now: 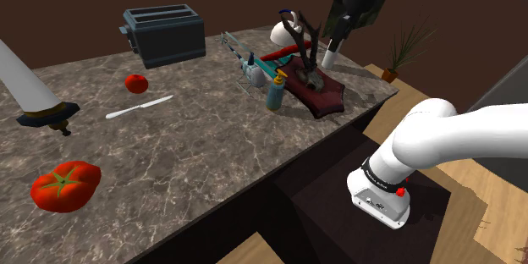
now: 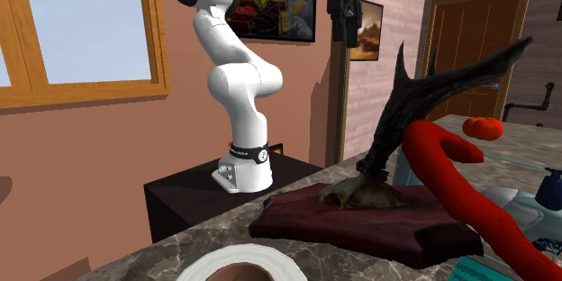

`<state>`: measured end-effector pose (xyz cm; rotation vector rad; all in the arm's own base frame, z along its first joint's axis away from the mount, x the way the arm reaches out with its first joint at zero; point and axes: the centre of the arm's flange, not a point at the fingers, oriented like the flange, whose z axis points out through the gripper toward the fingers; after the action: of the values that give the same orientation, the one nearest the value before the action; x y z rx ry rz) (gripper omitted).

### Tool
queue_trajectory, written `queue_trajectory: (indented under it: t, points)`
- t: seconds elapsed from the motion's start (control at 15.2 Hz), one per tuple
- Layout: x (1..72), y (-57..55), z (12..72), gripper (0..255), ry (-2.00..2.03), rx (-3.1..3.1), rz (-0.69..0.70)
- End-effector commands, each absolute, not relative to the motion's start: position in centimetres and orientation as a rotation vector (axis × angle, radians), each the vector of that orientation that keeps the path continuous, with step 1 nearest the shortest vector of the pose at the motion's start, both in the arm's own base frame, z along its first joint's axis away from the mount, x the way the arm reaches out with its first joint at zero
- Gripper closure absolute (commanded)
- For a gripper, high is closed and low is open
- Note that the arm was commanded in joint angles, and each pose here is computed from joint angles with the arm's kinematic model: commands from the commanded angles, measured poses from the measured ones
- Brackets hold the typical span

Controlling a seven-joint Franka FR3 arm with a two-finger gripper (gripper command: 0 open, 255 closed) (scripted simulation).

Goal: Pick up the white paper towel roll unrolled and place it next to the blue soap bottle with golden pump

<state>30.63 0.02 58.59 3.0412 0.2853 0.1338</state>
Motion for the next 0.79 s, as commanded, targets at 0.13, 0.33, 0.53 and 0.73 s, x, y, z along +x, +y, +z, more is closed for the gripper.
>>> queue_trajectory:
  t: [0.13,0.33,0.53,0.73]
  points:
    - [31.7,-2.4,58.1,0,0.264,3.047,0.144]
    - [33.2,-6.0,57.3,0,0.231,3.055,0.159]
    - [34.6,-9.7,56.5,0,0.199,3.063,0.175]
    - [35.9,-13.3,55.7,0,0.166,3.070,0.190]
